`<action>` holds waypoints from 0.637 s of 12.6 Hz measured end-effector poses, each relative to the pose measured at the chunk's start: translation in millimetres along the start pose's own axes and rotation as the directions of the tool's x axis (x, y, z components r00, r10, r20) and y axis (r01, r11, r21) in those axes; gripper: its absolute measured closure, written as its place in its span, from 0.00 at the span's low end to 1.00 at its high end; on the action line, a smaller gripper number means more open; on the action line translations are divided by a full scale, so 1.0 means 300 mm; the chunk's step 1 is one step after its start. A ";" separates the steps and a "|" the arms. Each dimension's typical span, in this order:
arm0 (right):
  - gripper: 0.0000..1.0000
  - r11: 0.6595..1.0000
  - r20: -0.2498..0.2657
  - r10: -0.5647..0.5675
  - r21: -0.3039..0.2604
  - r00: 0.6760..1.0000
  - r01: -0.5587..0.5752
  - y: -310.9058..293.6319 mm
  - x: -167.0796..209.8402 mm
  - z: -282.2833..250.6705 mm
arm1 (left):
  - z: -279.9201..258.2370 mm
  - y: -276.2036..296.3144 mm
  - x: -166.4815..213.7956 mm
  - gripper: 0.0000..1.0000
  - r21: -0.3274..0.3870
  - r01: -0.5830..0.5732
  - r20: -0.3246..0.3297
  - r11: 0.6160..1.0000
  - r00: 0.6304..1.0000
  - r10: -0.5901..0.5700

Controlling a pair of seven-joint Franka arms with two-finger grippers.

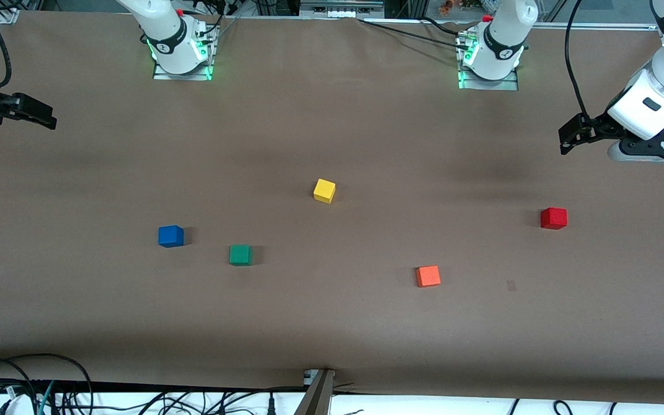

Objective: Pass red block to right arm, stack on blue

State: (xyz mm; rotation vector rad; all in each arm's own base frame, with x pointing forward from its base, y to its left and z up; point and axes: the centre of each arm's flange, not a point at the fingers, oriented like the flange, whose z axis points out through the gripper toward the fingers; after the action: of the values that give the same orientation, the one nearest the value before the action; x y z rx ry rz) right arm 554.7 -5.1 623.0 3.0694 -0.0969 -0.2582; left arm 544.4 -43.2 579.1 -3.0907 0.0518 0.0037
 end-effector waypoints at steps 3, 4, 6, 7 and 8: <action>0.00 1.000 0.000 0.001 0.000 1.000 -0.001 0.001 0.000 0.000 | 0.003 0.000 0.001 0.00 0.000 0.000 0.003 1.000 1.000 0.000; 0.00 1.000 0.000 0.001 0.000 1.000 -0.001 0.001 0.000 0.000 | 0.004 0.000 0.001 0.00 0.000 0.000 0.003 1.000 1.000 0.000; 0.00 1.000 0.000 0.001 0.000 1.000 -0.001 0.001 0.000 0.000 | 0.004 0.000 0.002 0.00 0.000 0.000 0.003 1.000 1.000 0.000; 0.00 1.000 0.000 0.001 0.000 1.000 -0.001 0.002 0.000 0.000 | 0.003 0.000 0.003 0.00 0.000 0.000 0.003 1.000 1.000 0.000; 0.00 1.000 0.000 0.001 0.000 1.000 -0.001 0.001 0.000 0.000 | 0.001 0.000 0.004 0.00 0.000 0.000 0.004 1.000 1.000 0.000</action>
State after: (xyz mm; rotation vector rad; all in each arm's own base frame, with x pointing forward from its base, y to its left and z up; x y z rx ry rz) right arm 554.8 -5.5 623.0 3.0693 -0.0982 -0.2582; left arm 545.8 -43.3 578.7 -3.0905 0.0516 0.0104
